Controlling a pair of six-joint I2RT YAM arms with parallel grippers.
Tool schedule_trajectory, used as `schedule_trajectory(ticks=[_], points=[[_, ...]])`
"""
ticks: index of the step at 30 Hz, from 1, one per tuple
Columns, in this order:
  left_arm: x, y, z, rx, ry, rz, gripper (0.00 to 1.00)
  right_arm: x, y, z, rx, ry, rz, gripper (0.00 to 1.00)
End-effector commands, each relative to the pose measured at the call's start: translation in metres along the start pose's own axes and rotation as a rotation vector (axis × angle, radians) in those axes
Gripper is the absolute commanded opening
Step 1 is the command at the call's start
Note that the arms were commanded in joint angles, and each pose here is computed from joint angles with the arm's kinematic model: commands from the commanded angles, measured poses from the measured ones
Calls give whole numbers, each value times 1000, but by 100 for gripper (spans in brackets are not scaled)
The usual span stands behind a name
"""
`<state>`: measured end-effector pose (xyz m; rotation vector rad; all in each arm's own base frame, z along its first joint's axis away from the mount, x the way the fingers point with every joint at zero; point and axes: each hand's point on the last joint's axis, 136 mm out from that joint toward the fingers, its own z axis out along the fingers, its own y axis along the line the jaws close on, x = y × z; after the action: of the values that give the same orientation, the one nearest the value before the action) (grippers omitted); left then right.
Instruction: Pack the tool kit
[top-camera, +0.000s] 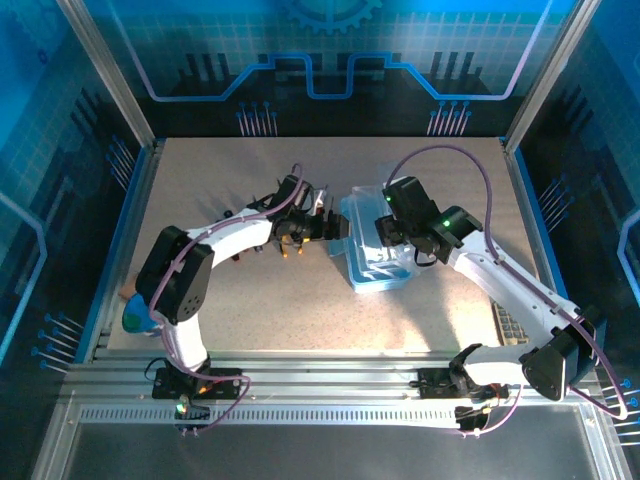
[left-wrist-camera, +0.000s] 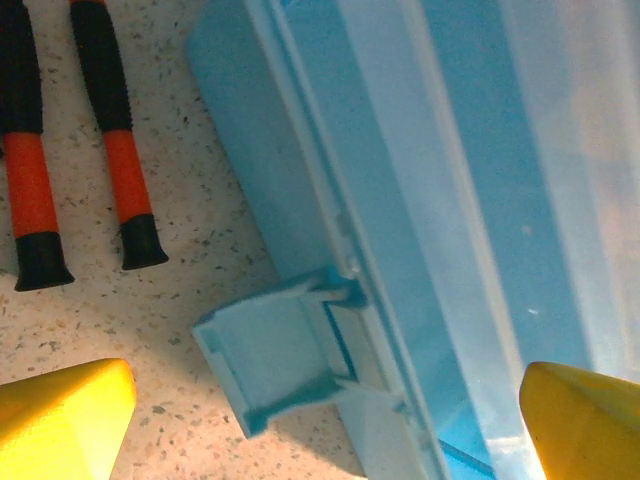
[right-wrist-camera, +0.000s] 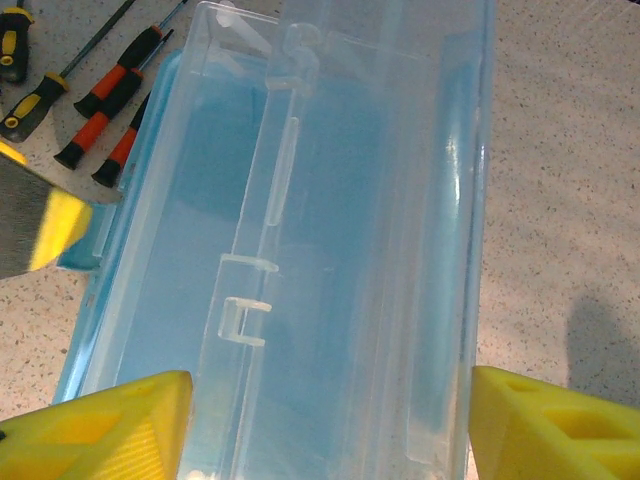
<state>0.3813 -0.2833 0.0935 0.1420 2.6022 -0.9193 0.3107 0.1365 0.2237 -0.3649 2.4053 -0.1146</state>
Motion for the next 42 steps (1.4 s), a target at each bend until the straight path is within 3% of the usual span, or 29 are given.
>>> schedule_trajectory(ticks=[1, 18, 33, 36, 40, 42], points=[[2, 7, 7, -37, 27, 9, 99, -18, -7, -14, -5, -66, 22, 71], [-1, 14, 23, -62, 49, 6, 99, -15, -11, -14, -19, -70, 43, 71], [16, 28, 32, -125, 103, 0, 99, -12, -15, -9, -22, -59, 50, 72], [15, 29, 32, -128, 101, -1, 100, -13, -10, -8, -49, -53, 36, 78], [14, 28, 33, -127, 103, 0, 99, -15, 18, -9, -152, -58, -49, 100], [14, 27, 33, -126, 105, 0, 99, -14, 29, -7, -189, -51, -76, 100]])
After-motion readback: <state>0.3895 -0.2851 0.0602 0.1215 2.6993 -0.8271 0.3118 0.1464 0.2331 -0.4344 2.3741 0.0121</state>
